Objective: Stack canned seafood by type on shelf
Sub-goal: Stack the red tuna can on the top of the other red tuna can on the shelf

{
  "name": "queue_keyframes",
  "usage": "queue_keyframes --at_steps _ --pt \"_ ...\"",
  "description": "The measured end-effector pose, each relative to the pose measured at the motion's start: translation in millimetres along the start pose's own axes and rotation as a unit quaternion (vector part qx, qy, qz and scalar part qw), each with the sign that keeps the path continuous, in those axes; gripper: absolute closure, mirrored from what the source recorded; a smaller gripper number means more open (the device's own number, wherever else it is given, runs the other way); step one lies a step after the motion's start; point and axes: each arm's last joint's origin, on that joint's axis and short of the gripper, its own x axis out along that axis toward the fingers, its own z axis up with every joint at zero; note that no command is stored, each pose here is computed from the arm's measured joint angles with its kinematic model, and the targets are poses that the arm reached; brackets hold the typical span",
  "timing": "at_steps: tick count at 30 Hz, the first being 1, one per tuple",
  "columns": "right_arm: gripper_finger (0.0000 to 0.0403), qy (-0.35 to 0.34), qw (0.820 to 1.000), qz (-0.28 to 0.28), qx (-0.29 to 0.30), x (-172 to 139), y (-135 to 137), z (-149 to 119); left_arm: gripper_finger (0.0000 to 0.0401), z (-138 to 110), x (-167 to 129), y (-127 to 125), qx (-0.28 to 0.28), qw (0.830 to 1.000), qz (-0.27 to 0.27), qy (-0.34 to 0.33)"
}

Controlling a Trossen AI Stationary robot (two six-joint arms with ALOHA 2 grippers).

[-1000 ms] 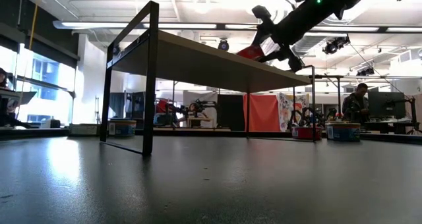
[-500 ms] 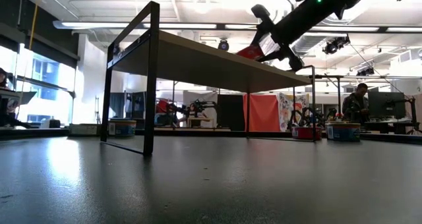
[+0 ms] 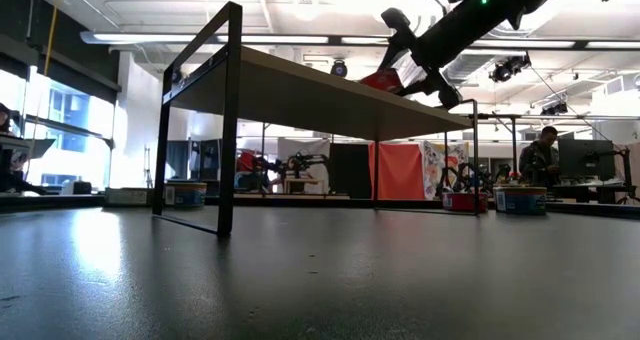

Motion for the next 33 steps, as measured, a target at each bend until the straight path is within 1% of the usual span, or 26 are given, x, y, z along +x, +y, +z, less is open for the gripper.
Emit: queue_keyframes --at_steps 5,8,13,18,27,33 --pt "0.0169 0.0 1.0 0.001 0.012 -0.1 0.3 0.0 0.0401 0.0 0.0 0.0 0.0 1.0 0.0 0.0" --pt "0.0158 0.014 1.0 0.004 0.026 -0.2 0.6 -0.8 0.0401 0.0 0.0 0.0 0.0 1.0 0.0 0.0" --pt "0.0155 0.03 0.999 0.015 0.017 -0.4 2.2 -1.4 0.0401 0.0 0.0 0.0 0.001 1.0 0.0 0.0" --pt "0.0155 0.031 0.999 0.016 0.016 -0.4 2.3 -1.5 0.0401 0.0 0.0 0.1 0.001 1.0 0.002 0.0" --pt "0.0155 0.042 0.999 0.017 0.029 -0.4 2.4 -2.1 0.0401 0.0 0.1 0.1 0.001 1.0 0.002 0.0" --pt "0.0155 0.055 0.998 0.0 0.021 -1.3 0.5 -2.6 0.0401 0.0 0.1 0.1 0.0 1.0 0.003 0.0"
